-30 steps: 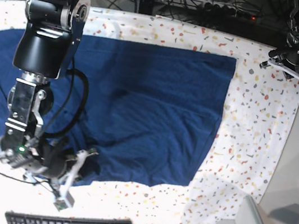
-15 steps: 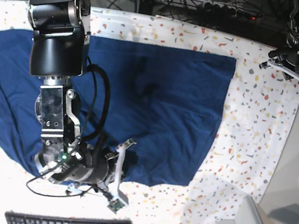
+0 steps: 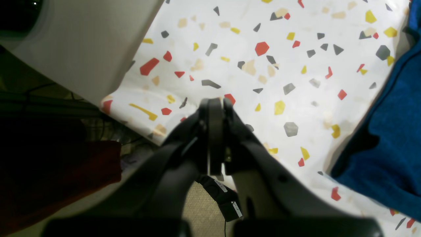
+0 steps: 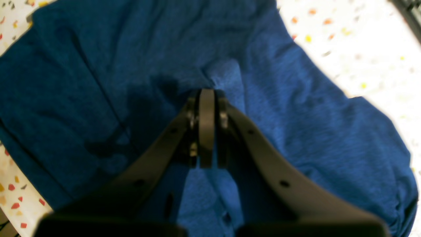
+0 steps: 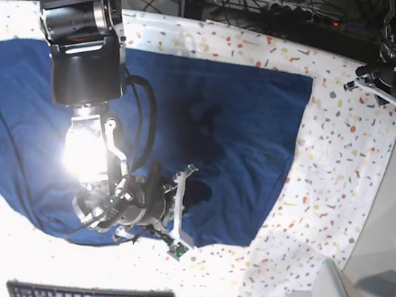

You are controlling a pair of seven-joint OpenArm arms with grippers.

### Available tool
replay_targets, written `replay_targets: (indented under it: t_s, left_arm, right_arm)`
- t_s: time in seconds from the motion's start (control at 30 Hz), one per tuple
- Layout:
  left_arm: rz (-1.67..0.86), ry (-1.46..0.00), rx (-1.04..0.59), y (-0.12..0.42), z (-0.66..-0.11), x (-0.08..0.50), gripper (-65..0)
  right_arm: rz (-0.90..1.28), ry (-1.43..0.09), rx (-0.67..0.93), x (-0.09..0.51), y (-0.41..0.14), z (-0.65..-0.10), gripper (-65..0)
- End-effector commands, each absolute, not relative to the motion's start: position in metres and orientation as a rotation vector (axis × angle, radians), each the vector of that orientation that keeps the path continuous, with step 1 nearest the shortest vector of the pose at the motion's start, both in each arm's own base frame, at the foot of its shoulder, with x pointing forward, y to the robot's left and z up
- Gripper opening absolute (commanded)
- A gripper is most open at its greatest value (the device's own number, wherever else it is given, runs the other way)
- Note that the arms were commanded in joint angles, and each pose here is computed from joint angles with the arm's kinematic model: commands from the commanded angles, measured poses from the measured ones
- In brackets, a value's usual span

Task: Layout the t-shirt on the table in an organized manner, then fold the t-shirt properly
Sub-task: 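Sweep the right gripper across the shirt to flatten wrinkles, then grasp the shirt corners with both grippers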

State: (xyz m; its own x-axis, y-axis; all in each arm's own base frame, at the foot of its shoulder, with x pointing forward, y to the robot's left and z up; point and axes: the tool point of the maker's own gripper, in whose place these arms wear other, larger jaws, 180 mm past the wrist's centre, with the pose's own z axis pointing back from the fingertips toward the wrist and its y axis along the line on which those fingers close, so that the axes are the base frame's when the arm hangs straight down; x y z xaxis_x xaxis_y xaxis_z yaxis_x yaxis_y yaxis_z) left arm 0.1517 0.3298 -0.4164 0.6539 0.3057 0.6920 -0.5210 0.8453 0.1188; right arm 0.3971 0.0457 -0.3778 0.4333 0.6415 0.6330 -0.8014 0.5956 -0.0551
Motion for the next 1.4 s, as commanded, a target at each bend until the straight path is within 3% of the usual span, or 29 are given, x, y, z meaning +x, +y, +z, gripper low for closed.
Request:
replay_targets:
  t_s: [0.0,0.07,0.17,0.27,0.43,0.57,0.67,0.83,0.87,0.97,1.17,1.3,1.37]
  left_arm:
    - [0.465,-0.751,0.341,0.335,-0.406,0.156,-65.0]
    - [0.461,-0.75,0.336,0.333,-0.407,0.157,-65.0]
    - [0.459,-0.773,0.333,0.33,-0.399,0.158,-65.0]
    - [0.435,-0.805,0.323,0.322,-0.386,0.16,-65.0]
    - [0.44,-0.817,0.31,0.313,-0.38,0.157,-65.0]
    - [0.435,-0.809,0.17,0.274,-0.392,0.159,-65.0]
    - [0.439,-0.817,0.045,0.253,-0.4,0.161,-65.0]
    - [0.52,-0.832,-0.03,0.258,-0.409,0.158,-64.0]
    - [0.542,-0.824,-0.03,0.262,-0.412,0.154,-54.6]
    - [0.593,-0.806,-0.071,0.261,-0.424,0.151,-36.0]
    - [0.657,-0.768,-0.125,0.255,-0.443,0.148,-24.4]
    - [0.558,-0.778,-0.206,0.233,-0.443,0.155,-18.3]
    - [0.533,-0.795,-0.228,0.229,-0.441,0.163,-18.4]
  right_arm:
    - [0.936,-0.738,0.282,0.414,0.058,-0.352,-62.3]
    - [0.97,-0.735,0.273,0.411,0.064,-0.351,-53.4]
    - [1.009,-0.739,0.23,0.411,0.064,-0.343,-32.9]
    - [0.922,-0.757,0.152,0.417,0.021,-0.33,-18.6]
    - [0.594,-0.887,0.043,0.403,-0.082,-0.296,-20.6]
    - [0.397,-0.912,-0.056,0.364,-0.152,-0.294,-20.3]
    - [0.319,-0.887,-0.082,0.336,-0.178,-0.31,-20.3]
    - [0.23,-0.837,-0.104,0.301,-0.208,-0.335,-20.3]
    - [0.213,-0.825,-0.111,0.295,-0.214,-0.338,-20.3]
    - [0.158,-0.811,-0.107,0.283,-0.227,-0.344,-20.1]
    - [0.125,-0.814,-0.037,0.267,-0.239,-0.347,-20.1]
    - [0.123,-0.808,-0.03,0.263,-0.245,-0.345,-20.1]
    - [0.123,-0.808,-0.031,0.263,-0.246,-0.345,-20.1]
